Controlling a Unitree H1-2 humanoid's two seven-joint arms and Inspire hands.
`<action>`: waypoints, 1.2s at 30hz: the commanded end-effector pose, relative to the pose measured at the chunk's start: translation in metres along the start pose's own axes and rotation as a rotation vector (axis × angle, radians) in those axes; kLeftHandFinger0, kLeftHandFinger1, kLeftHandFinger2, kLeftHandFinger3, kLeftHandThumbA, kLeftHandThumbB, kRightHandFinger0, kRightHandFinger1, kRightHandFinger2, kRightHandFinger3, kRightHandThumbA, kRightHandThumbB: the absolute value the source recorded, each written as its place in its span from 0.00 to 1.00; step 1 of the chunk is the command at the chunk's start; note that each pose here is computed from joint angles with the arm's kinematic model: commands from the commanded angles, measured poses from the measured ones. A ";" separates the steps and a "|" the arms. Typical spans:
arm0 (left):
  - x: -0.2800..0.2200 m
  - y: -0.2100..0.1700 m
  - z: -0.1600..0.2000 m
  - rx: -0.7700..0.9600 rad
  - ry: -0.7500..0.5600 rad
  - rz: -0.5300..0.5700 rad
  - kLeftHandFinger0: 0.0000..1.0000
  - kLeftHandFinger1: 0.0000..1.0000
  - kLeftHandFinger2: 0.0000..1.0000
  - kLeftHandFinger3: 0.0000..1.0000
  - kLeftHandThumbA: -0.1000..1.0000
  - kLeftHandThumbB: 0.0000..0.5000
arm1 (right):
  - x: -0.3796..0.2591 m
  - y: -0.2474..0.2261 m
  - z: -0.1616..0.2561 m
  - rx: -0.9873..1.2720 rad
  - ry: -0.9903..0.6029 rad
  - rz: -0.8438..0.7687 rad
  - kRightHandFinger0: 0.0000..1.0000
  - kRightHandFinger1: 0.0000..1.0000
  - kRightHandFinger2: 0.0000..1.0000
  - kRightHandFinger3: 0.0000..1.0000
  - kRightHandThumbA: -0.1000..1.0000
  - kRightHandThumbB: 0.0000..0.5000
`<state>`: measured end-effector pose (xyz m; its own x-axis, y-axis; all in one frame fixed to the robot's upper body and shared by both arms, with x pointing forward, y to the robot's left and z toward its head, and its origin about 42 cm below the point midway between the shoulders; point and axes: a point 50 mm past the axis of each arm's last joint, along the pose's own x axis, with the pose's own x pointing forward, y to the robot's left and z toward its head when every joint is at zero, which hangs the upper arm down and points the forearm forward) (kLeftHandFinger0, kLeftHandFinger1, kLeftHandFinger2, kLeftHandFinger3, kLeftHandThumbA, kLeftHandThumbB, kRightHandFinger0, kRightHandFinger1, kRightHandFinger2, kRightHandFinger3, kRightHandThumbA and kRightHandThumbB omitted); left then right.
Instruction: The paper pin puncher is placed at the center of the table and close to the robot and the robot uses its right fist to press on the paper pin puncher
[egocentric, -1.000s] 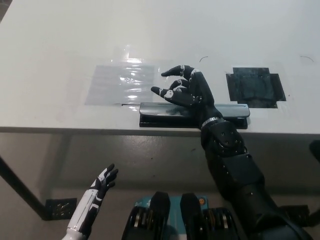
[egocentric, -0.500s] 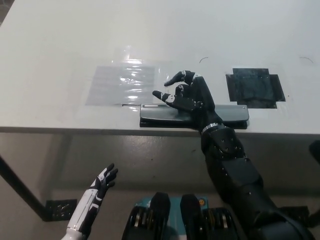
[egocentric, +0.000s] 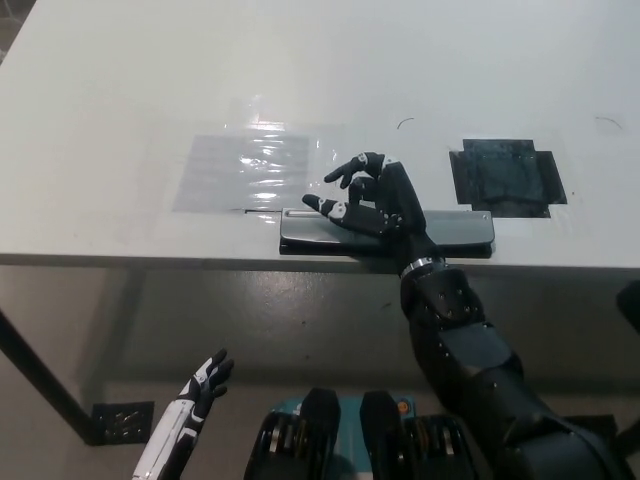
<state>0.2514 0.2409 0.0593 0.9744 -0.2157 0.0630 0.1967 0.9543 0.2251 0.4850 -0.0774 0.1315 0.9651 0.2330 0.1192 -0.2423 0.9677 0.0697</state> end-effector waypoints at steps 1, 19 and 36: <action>0.004 0.007 0.008 0.016 -0.065 -0.016 1.00 1.00 1.00 1.00 1.00 0.67 | -0.097 -0.012 -0.112 0.004 0.434 -0.086 0.00 0.04 0.35 0.23 1.00 0.36; 0.020 0.012 0.018 0.022 -0.092 0.004 1.00 1.00 1.00 1.00 1.00 0.70 | -0.080 -0.031 0.300 0.104 -0.824 0.141 0.00 0.00 0.00 0.00 1.00 0.41; 0.028 0.015 0.022 0.014 -0.110 0.025 1.00 1.00 1.00 1.00 1.00 0.70 | -0.261 -0.080 0.200 -0.070 -0.639 0.078 0.00 0.00 0.00 0.00 1.00 0.27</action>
<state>0.2587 0.2402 0.0614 0.9748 -0.2151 0.0598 0.1967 0.9540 0.2264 0.3868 -0.2163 0.2106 0.8675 0.0476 0.4951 -0.0811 0.9956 0.0463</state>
